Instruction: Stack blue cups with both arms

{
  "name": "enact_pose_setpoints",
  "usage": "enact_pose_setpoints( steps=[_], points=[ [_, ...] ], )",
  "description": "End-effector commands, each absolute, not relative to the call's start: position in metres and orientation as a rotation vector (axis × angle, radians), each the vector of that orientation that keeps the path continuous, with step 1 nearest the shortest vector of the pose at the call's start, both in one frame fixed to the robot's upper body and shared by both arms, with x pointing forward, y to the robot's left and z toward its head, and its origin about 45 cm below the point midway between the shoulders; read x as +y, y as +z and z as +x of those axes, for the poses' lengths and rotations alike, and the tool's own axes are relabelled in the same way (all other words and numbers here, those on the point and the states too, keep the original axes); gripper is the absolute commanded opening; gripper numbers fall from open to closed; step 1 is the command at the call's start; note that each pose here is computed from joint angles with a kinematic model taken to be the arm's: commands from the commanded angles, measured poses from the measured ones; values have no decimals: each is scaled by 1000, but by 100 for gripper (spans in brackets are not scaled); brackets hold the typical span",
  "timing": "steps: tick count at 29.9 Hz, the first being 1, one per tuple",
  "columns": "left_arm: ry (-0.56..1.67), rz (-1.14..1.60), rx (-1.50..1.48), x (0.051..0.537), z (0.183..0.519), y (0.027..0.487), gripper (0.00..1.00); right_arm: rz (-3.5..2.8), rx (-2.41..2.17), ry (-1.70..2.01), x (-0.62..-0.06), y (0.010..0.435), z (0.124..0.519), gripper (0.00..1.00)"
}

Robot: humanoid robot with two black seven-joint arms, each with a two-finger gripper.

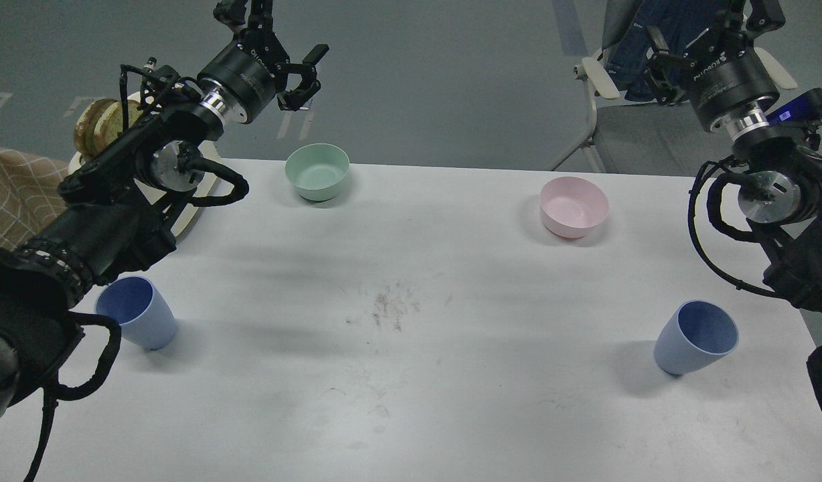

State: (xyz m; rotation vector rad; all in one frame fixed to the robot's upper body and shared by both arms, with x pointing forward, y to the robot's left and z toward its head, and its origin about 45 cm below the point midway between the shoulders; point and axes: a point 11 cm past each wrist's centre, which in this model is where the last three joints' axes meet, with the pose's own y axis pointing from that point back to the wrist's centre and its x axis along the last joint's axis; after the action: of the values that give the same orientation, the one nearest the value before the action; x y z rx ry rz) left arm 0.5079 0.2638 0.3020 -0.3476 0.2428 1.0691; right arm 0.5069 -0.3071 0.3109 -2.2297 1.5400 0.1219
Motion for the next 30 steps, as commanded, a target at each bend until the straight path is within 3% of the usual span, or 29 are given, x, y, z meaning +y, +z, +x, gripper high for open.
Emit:
enact_pose_setpoints(
  steps=[1, 30],
  points=[
    [1067, -358, 240, 263, 508, 303, 98, -2230, 1537, 123, -307, 311, 507, 99],
    [1110, -384, 185, 283, 503, 298, 98, -2260, 1564, 163, -313, 286, 498, 100]
  ],
)
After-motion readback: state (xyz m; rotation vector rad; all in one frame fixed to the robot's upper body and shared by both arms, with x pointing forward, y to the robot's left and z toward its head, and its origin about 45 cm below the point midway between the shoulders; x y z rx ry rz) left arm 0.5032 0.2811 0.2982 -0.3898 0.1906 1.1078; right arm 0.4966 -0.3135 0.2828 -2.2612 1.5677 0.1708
